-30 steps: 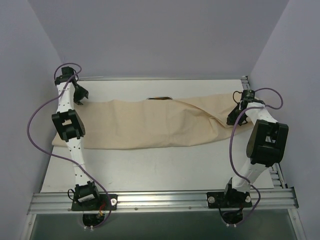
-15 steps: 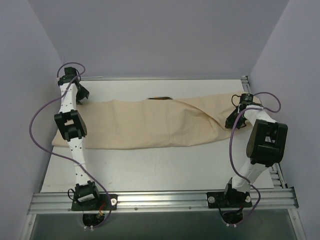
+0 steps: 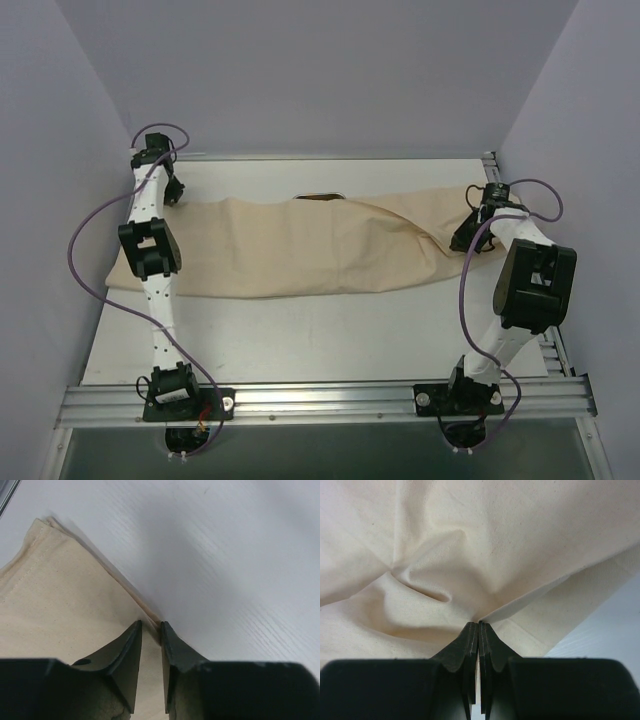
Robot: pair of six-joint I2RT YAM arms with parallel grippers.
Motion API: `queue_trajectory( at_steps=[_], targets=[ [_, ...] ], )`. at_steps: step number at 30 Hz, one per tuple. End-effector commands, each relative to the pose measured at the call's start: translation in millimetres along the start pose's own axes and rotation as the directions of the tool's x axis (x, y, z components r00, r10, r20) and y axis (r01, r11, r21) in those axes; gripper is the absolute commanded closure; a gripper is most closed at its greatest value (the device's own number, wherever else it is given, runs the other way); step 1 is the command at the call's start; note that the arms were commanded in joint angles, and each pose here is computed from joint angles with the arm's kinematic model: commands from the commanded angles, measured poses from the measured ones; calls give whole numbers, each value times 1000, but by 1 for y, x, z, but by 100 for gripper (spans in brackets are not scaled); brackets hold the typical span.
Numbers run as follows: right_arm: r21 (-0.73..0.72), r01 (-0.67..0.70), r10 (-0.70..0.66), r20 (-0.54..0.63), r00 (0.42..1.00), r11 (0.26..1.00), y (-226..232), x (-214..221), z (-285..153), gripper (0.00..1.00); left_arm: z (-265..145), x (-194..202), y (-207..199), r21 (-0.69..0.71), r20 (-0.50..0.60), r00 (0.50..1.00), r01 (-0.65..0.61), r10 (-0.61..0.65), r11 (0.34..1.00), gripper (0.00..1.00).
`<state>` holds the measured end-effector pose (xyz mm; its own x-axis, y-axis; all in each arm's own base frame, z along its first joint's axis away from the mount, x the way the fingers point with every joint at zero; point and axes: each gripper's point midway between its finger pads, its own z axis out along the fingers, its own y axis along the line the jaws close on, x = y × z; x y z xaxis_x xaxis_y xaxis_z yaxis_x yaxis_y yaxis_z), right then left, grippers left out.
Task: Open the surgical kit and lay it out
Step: Open the surgical kit at the center of the board.
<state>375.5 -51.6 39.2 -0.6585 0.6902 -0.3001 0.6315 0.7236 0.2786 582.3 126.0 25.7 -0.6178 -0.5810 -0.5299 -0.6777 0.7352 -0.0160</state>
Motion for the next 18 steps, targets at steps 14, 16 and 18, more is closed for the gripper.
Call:
queue_trajectory(
  at_steps=[14,16,18],
  targets=[
    [-11,34,-34,-15,999,999,14,-12,3,100,-34,-23,20,-3,17,991,130,-130,991,97],
    [5,63,-62,-34,997,998,20,-9,7,100,-43,-26,19,5,17,990,142,-142,990,98],
    [11,86,-86,-18,996,996,31,-17,3,100,-55,-27,20,10,12,987,158,-158,987,98]
  ],
)
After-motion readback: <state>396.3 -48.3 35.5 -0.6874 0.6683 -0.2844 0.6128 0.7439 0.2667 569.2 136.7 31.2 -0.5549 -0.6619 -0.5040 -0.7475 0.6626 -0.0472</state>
